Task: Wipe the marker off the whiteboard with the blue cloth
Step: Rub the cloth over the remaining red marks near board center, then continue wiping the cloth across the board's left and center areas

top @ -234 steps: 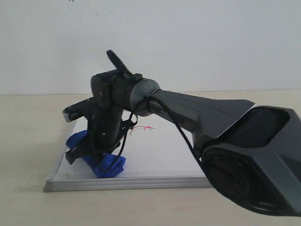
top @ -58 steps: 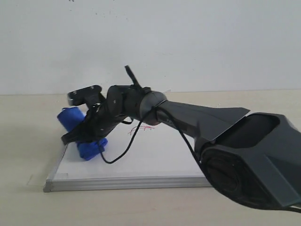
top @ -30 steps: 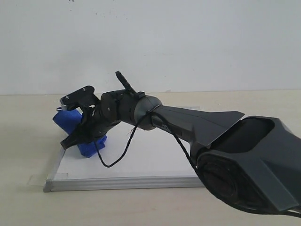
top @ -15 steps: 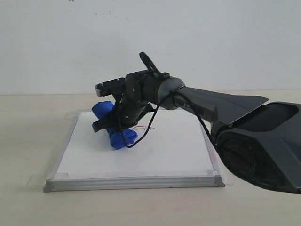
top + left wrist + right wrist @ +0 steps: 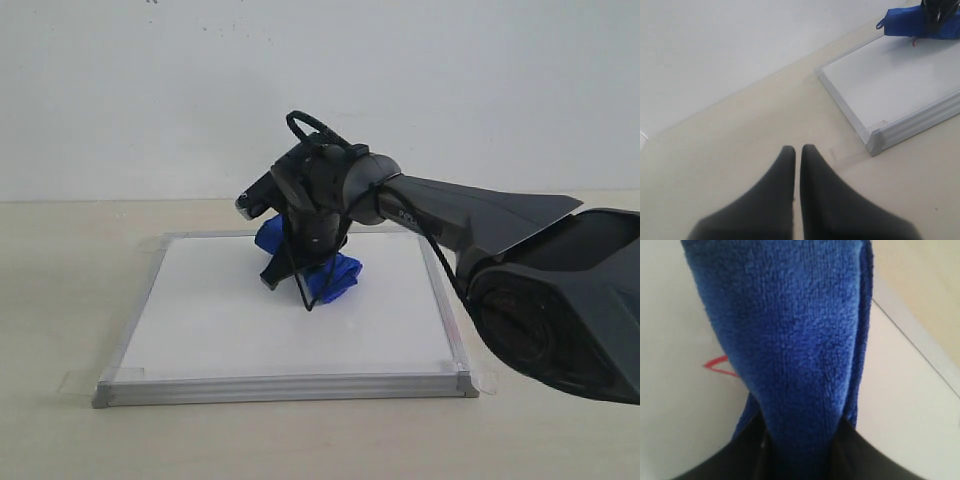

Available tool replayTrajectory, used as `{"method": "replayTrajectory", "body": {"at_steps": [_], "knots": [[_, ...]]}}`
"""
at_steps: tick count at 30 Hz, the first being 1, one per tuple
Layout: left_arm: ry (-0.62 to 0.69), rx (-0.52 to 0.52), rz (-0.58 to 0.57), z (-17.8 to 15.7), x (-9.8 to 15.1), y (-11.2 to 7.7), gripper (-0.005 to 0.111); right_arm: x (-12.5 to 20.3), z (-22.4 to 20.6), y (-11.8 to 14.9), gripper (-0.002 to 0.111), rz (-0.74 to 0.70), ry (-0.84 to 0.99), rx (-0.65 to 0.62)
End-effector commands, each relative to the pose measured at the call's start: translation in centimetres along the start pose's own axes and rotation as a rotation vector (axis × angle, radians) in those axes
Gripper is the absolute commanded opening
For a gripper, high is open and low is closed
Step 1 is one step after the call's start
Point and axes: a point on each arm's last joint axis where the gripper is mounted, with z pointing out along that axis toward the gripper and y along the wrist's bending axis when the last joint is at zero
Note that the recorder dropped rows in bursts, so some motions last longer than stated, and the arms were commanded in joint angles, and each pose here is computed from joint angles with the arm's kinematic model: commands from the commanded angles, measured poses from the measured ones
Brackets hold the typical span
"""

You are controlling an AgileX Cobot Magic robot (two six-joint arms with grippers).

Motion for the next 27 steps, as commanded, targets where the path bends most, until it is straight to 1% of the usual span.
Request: {"method": "replayTrajectory", "body": {"at_steps": [1, 4, 6, 10, 12, 14, 15, 20, 25, 27], "knots": [[-0.002, -0.002, 0.003, 0.0, 0.1, 0.0, 0.004, 0.3, -0.2, -0.5, 0.0, 0.026, 0.022, 0.017], [-0.002, -0.002, 0.003, 0.0, 0.1, 0.0, 0.004, -0.6, -0.5, 1.0, 0.0, 0.055, -0.049, -0.057], [-0.002, -0.002, 0.003, 0.0, 0.1, 0.0, 0.004, -1.6, -0.8, 2.2, 0.0, 0.05, -0.129, -0.08], [-0.002, -0.002, 0.003, 0.0, 0.1, 0.0, 0.004, -3.2, -1.9, 4.6, 0.0, 0.011, -0.266, -0.094], [-0.002, -0.002, 0.003, 0.0, 0.1, 0.0, 0.004, -3.5, -2.2, 5.5, 0.0, -0.015, -0.281, -0.09], [-0.002, -0.002, 0.003, 0.0, 0.1, 0.0, 0.004, -3.4, -2.3, 5.8, 0.0, -0.056, -0.267, -0.053], [-0.002, -0.002, 0.003, 0.0, 0.1, 0.0, 0.004, -3.3, -2.3, 5.6, 0.0, -0.077, -0.252, -0.029], [-0.002, -0.002, 0.003, 0.0, 0.1, 0.0, 0.004, -1.9, -1.9, 3.5, 0.0, -0.081, -0.103, 0.129], [-0.002, -0.002, 0.003, 0.0, 0.1, 0.0, 0.004, -0.8, -1.6, 1.5, 0.0, -0.101, 0.008, 0.214], [-0.002, -0.002, 0.003, 0.0, 0.1, 0.0, 0.004, -0.5, -1.4, 0.6, 0.0, -0.088, 0.029, 0.224]]}}
